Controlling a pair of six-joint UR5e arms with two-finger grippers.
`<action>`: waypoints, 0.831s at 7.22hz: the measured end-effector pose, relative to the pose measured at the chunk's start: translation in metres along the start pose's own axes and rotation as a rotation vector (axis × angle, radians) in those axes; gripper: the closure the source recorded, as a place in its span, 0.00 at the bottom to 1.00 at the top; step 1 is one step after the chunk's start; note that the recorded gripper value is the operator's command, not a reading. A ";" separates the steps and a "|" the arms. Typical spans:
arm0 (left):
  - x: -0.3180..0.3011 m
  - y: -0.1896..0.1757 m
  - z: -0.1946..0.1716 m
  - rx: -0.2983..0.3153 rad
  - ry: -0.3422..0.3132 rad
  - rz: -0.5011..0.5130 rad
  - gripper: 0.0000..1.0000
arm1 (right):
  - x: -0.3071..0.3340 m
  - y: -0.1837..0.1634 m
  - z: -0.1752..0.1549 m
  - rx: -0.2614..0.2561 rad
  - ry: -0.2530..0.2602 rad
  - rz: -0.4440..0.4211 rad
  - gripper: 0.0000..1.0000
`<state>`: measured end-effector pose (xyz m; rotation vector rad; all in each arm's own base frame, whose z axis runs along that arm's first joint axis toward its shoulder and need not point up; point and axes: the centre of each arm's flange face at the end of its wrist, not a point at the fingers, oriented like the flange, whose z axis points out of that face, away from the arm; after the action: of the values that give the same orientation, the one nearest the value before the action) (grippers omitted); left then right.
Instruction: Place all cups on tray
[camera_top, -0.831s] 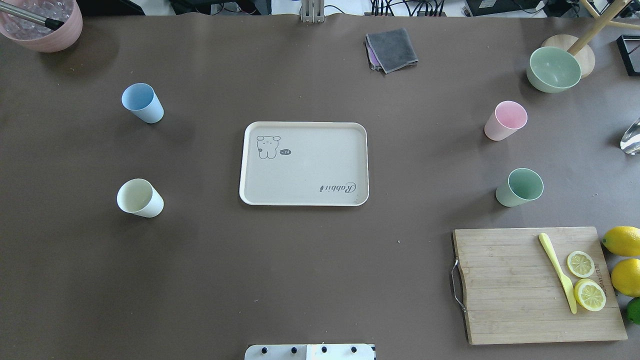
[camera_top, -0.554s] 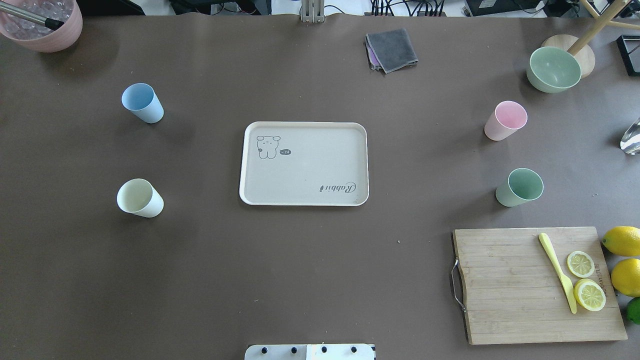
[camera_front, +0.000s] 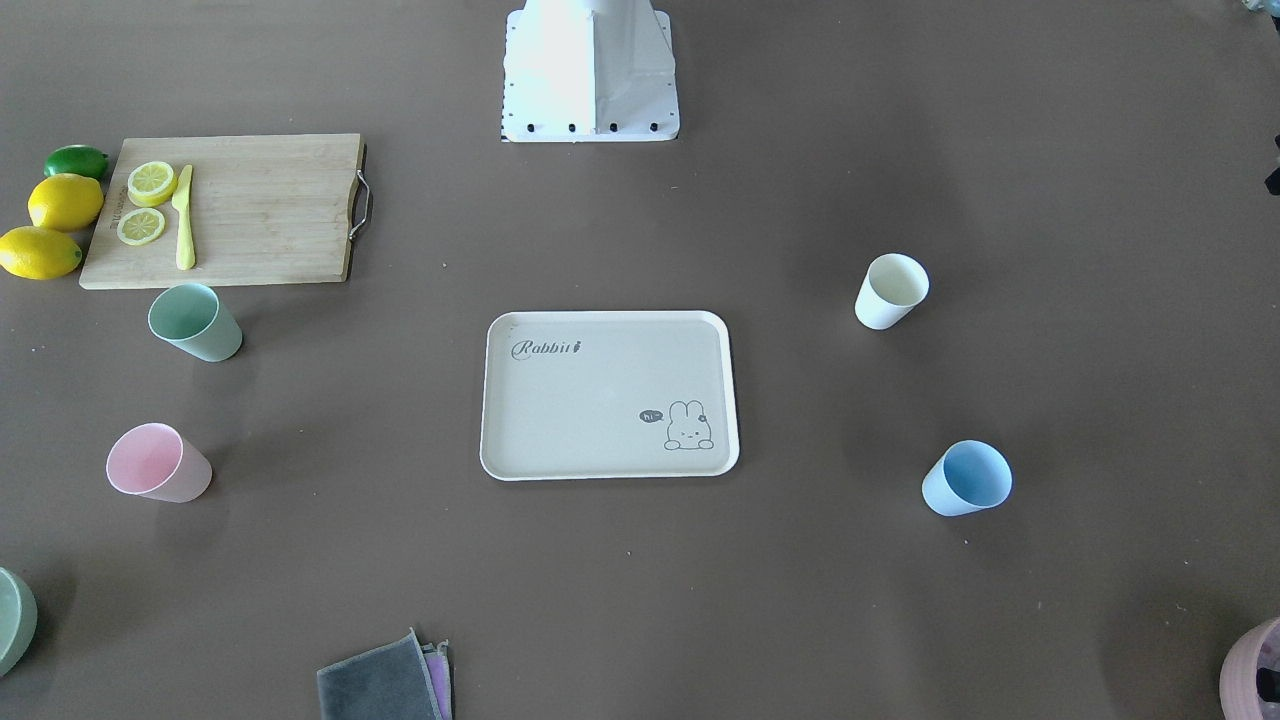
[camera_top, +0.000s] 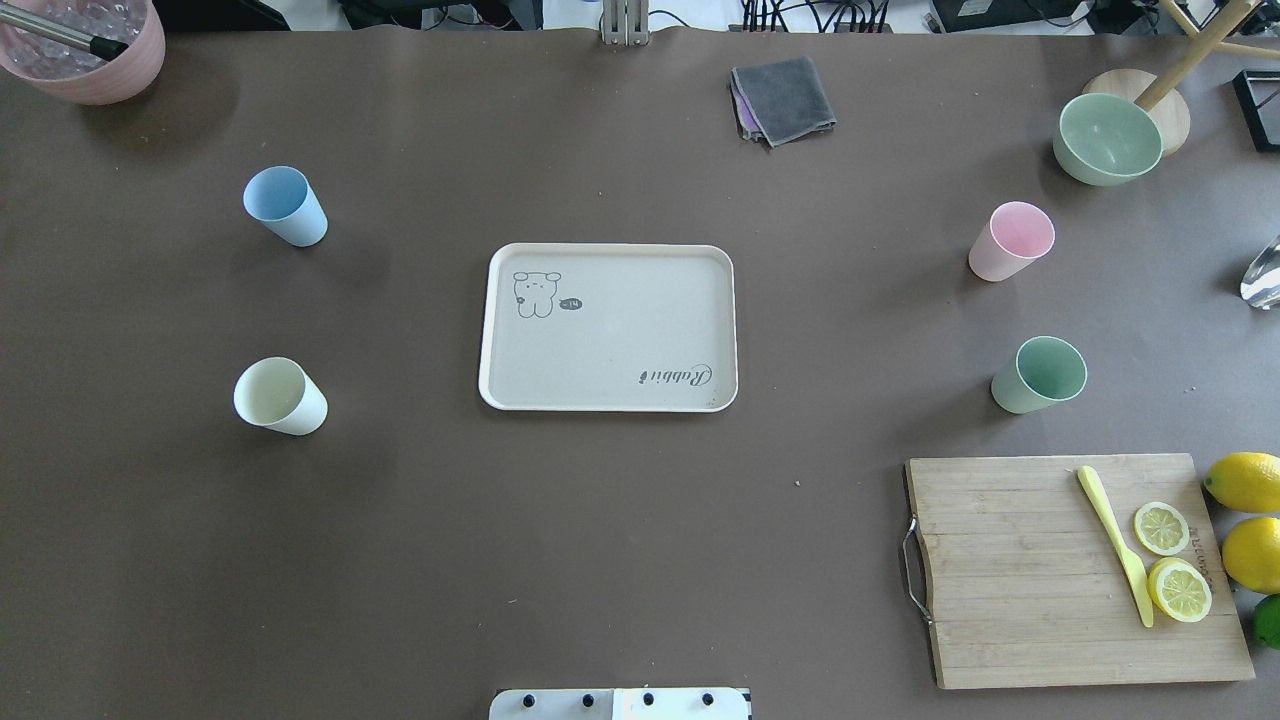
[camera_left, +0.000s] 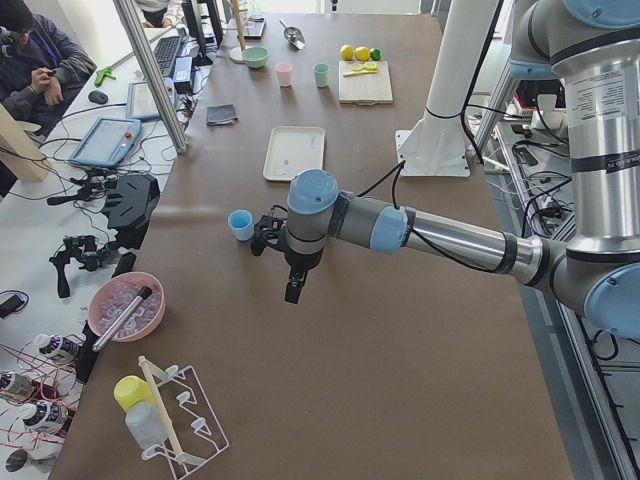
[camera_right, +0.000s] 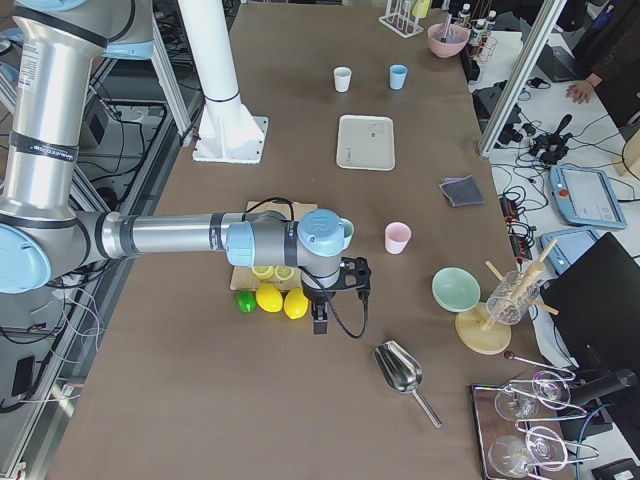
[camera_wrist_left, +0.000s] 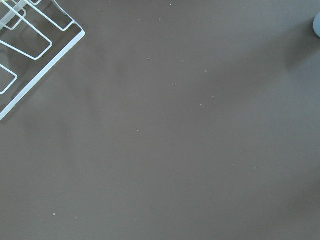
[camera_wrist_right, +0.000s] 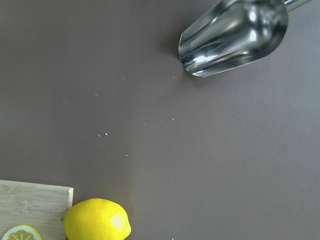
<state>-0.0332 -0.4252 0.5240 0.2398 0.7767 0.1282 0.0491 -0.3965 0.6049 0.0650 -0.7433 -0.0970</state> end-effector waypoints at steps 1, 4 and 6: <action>0.004 -0.004 -0.004 0.023 0.002 0.022 0.01 | -0.006 -0.003 -0.011 0.036 0.003 -0.019 0.00; 0.011 -0.015 -0.011 0.125 0.006 0.114 0.01 | -0.004 -0.008 -0.041 0.193 0.019 -0.083 0.00; 0.006 -0.032 -0.005 0.206 0.015 0.157 0.01 | 0.005 -0.008 -0.050 0.238 0.026 -0.084 0.00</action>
<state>-0.0312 -0.4535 0.5083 0.4956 0.7860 0.1983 0.0858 -0.4036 0.5708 0.3240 -0.7238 -0.0868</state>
